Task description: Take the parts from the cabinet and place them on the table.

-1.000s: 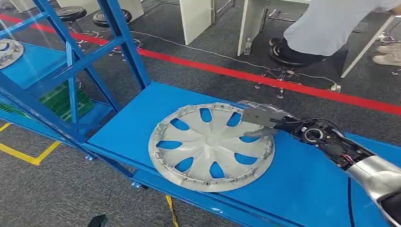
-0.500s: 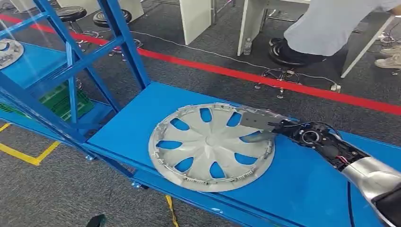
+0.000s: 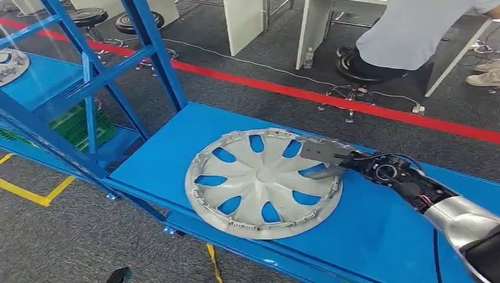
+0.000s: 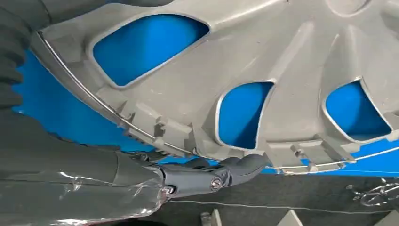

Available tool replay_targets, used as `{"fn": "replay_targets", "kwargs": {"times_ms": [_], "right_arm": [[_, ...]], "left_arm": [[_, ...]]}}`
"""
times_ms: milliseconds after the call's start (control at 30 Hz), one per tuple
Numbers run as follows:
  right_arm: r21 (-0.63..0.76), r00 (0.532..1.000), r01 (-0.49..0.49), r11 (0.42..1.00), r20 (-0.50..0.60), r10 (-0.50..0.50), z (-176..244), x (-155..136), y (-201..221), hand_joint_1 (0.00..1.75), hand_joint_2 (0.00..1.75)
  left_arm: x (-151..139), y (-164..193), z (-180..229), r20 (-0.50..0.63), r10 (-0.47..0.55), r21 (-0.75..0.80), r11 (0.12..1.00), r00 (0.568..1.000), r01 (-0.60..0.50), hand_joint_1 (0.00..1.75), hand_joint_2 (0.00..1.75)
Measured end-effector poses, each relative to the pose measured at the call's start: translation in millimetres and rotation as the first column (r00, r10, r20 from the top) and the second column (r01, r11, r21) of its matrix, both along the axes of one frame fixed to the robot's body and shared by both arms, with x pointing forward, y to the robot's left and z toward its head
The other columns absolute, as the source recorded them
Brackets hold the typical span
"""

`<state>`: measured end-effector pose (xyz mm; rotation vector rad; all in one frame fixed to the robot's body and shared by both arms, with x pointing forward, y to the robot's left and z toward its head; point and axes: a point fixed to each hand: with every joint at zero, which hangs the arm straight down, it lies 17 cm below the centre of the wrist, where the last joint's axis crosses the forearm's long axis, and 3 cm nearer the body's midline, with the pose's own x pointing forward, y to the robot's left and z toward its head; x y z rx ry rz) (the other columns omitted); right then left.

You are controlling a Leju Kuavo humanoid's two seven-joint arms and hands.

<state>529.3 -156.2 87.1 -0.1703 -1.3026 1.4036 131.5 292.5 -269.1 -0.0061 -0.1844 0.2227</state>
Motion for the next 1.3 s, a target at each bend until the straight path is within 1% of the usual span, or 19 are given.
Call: {"fn": "replay_targets", "kwargs": {"times_ms": [400, 500, 533, 633, 867, 1300], "right_arm": [[0.0, 1.0, 0.012, 1.0, -0.004, -0.012, -4, 1, -2, 0.0, 1.75], [-0.002, 0.999, 0.043, 0.999, 0.029, -0.043, -1, 7, -7, 0.0, 1.75], [-0.004, 0.996, 0.07, 0.998, 0.055, -0.069, 2, 12, -11, 0.0, 1.75], [0.001, 0.992, 0.099, 0.995, 0.073, -0.099, 5, 18, -17, 0.0, 1.75], [0.004, 0.99, 0.116, 0.993, 0.075, -0.116, 6, 21, -22, 0.0, 1.75], [0.007, 0.976, 0.175, 0.984, 0.127, -0.175, 14, 33, -36, 0.0, 1.75]], "left_arm": [[0, 0, 0, 0.0, 0.0, -0.001, 1.0, 1.0, 0.0, 0.0, 0.0], [0, 0, 0, 0.0, 0.0, -0.001, 1.0, 1.0, 0.0, 0.0, 0.0], [0, 0, 0, 0.0, 0.0, -0.001, 1.0, 1.0, 0.0, 0.0, 0.0], [0, 0, 0, 0.0, 0.0, 0.0, 1.0, 1.0, 0.0, 0.0, 0.0], [0, 0, 0, 0.001, 0.0, 0.0, 1.0, 1.0, 0.0, 0.0, 0.0], [1, 0, 0, 0.0, 0.0, -0.001, 1.0, 1.0, 0.0, 0.0, 0.0]]}}
